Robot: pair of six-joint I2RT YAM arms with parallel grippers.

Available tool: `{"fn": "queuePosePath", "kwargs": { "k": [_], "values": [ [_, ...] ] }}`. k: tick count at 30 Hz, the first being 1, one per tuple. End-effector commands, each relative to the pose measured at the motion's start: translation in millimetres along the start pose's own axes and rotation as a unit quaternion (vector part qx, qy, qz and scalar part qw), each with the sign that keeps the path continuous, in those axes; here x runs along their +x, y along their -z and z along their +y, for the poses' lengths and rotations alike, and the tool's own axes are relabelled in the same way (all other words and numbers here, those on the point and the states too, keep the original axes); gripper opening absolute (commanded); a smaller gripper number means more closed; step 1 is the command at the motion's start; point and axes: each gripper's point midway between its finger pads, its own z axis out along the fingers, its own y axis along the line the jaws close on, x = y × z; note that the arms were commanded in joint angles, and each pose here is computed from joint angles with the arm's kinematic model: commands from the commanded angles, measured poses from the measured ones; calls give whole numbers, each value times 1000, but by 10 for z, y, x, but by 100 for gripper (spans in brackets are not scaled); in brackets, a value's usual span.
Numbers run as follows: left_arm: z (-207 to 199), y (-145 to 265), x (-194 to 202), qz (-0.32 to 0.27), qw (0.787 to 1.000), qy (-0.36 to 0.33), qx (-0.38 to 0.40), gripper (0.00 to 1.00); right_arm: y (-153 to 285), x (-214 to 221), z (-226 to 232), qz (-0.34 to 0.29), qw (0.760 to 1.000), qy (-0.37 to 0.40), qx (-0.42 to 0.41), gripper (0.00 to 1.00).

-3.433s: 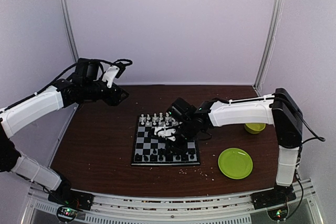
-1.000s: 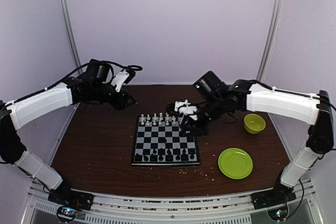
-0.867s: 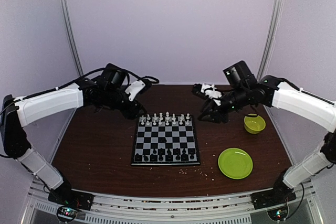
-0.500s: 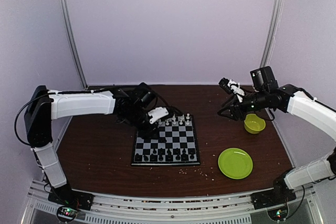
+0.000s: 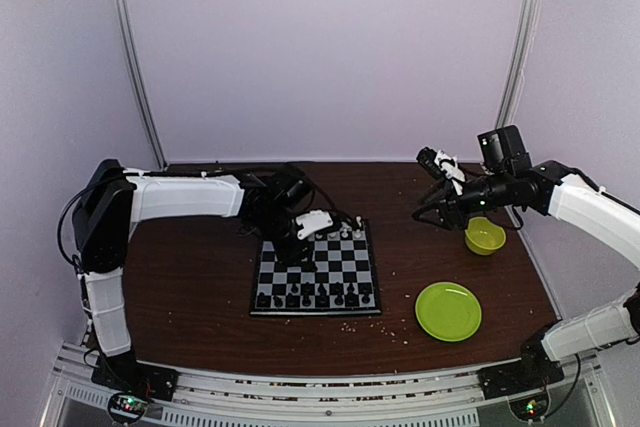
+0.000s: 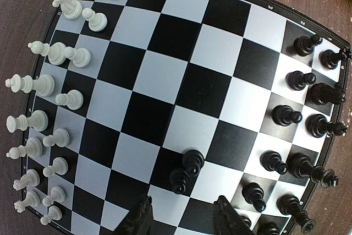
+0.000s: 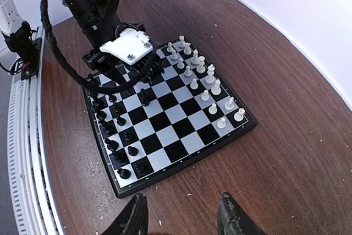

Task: Set up the chess pieces on the board
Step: Pick up the pawn from the chessboard.

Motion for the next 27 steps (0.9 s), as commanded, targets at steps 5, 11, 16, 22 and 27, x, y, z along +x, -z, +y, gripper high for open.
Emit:
{"fn": "queuePosePath", "kwargs": {
  "k": [5,11,16,22,27],
  "values": [
    [94,-153,-101,0,1000,-19,-7,31,29,-30,33,-6,1000,4,-10,43],
    [98,-248,-45,9,1000,-19,1,25,-19,9,37,3,1000,-1,-19,43],
    [91,-269,-8,12,1000,-18,6,21,-27,14,29,4,1000,-1,-19,43],
    [85,-260,56,28,999,-15,9,11,-63,54,37,14,1000,-5,-27,42],
    [110,-64,167,40,999,-3,-6,7,-60,57,36,15,999,-4,-28,41]
  ]
}}
